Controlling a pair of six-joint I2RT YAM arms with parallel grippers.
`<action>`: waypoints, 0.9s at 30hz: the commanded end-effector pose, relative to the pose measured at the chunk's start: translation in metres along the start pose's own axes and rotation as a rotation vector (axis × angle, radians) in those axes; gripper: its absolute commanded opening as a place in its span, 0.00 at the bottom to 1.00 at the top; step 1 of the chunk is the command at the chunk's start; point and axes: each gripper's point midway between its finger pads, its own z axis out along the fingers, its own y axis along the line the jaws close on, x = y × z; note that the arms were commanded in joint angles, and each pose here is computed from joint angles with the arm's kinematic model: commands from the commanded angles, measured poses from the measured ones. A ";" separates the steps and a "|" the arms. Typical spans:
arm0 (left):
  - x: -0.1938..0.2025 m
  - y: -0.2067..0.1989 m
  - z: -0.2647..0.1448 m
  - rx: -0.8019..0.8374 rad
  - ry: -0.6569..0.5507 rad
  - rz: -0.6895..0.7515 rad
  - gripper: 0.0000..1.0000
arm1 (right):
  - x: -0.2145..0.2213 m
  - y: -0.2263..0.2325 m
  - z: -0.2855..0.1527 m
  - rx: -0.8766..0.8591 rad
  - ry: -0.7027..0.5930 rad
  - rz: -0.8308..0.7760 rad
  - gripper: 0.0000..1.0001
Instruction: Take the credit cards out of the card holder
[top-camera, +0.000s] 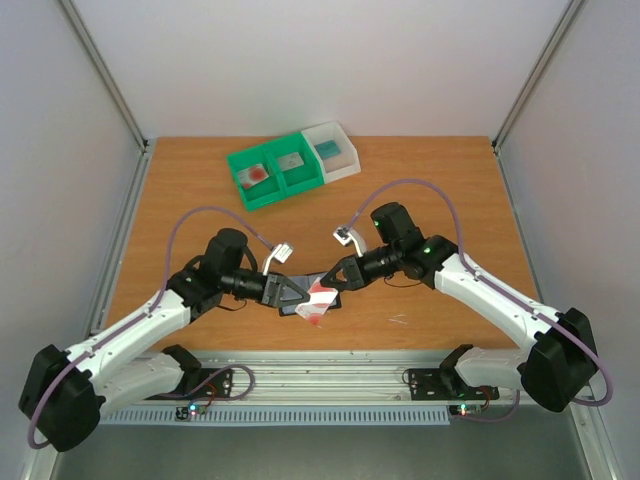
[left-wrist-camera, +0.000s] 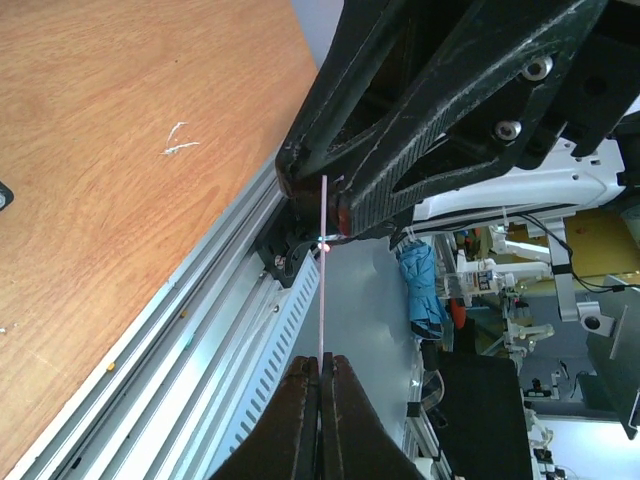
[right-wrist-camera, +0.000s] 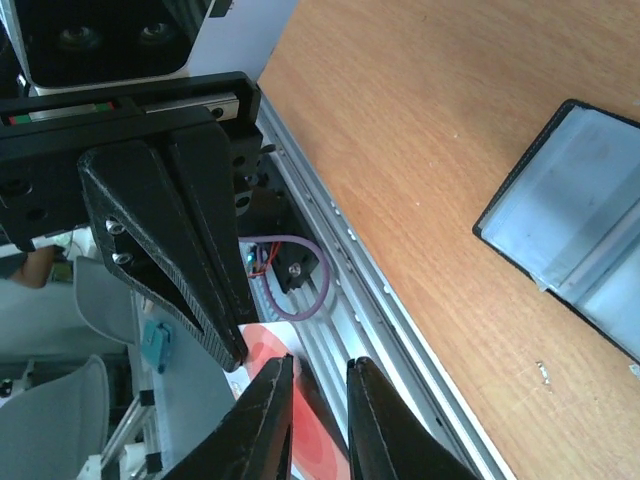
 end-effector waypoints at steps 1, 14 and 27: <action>-0.005 -0.014 -0.002 0.041 -0.022 0.067 0.00 | -0.004 0.013 -0.001 -0.064 0.000 -0.028 0.16; -0.026 -0.009 -0.017 -0.112 -0.147 0.039 0.40 | -0.010 0.024 -0.005 -0.107 -0.041 -0.013 0.01; -0.050 -0.011 -0.054 -0.196 -0.452 -0.061 0.88 | -0.054 0.019 -0.017 -0.101 -0.275 0.136 0.01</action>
